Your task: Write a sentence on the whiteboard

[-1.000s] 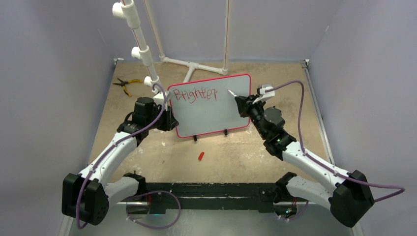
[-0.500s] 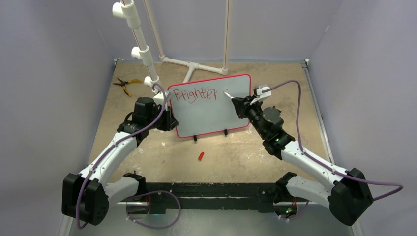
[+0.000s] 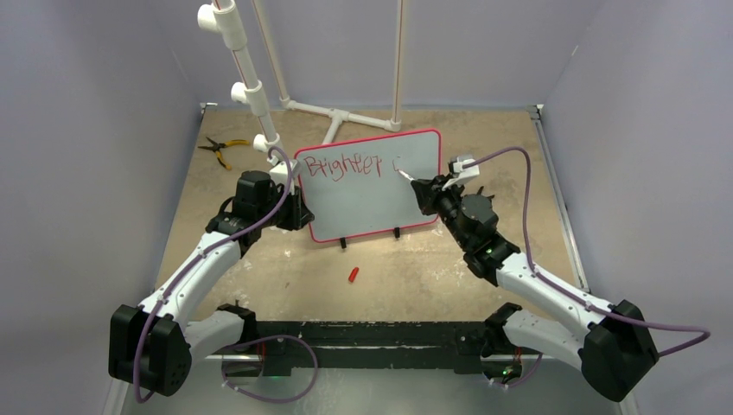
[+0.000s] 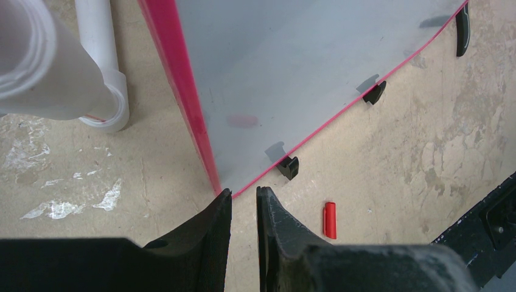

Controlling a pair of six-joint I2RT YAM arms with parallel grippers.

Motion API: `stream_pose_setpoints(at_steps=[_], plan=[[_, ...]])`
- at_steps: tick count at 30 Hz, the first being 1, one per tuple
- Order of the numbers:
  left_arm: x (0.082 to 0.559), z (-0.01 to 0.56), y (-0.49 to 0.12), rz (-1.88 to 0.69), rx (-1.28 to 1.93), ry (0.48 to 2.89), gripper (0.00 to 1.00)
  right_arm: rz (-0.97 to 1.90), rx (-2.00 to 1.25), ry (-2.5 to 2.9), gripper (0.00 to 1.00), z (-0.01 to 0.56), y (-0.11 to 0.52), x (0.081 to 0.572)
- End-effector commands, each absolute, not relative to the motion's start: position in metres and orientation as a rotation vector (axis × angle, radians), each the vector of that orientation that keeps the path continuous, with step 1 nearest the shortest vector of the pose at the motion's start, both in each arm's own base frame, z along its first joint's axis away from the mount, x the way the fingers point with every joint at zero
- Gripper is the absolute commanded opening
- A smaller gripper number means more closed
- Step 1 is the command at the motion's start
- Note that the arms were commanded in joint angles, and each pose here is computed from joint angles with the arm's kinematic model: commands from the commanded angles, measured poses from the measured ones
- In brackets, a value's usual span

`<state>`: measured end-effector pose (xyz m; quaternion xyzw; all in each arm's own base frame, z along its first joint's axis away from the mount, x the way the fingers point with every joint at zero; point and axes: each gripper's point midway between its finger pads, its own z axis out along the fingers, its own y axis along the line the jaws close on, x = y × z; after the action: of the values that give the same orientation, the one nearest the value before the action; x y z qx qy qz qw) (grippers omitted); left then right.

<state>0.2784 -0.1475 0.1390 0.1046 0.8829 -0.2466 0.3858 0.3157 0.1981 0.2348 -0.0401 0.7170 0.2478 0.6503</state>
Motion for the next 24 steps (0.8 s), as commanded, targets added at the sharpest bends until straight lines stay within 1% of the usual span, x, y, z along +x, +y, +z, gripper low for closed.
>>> stream_pose_setpoints(at_steps=[1, 12, 15, 18, 24], plan=[[0.284, 0.145, -0.15, -0.64, 0.27, 2.213, 0.2, 0.521, -0.023, 1.554, 0.0, 0.264, 0.187, 0.326], [0.284, 0.147, -0.149, -0.636, 0.272, 2.207, 0.2, 0.507, -0.003, 1.434, 0.0, 0.312, 0.188, 0.339], [0.284, 0.147, -0.149, -0.636, 0.272, 2.204, 0.2, 0.507, -0.002, 1.423, 0.0, 0.317, 0.189, 0.341], [0.284, 0.148, -0.149, -0.636, 0.272, 2.203, 0.2, 0.506, 0.0, 1.425, 0.0, 0.317, 0.19, 0.343], [0.284, 0.149, -0.149, -0.636, 0.272, 2.2, 0.2, 0.513, -0.002, 1.477, 0.0, 0.298, 0.19, 0.339]])
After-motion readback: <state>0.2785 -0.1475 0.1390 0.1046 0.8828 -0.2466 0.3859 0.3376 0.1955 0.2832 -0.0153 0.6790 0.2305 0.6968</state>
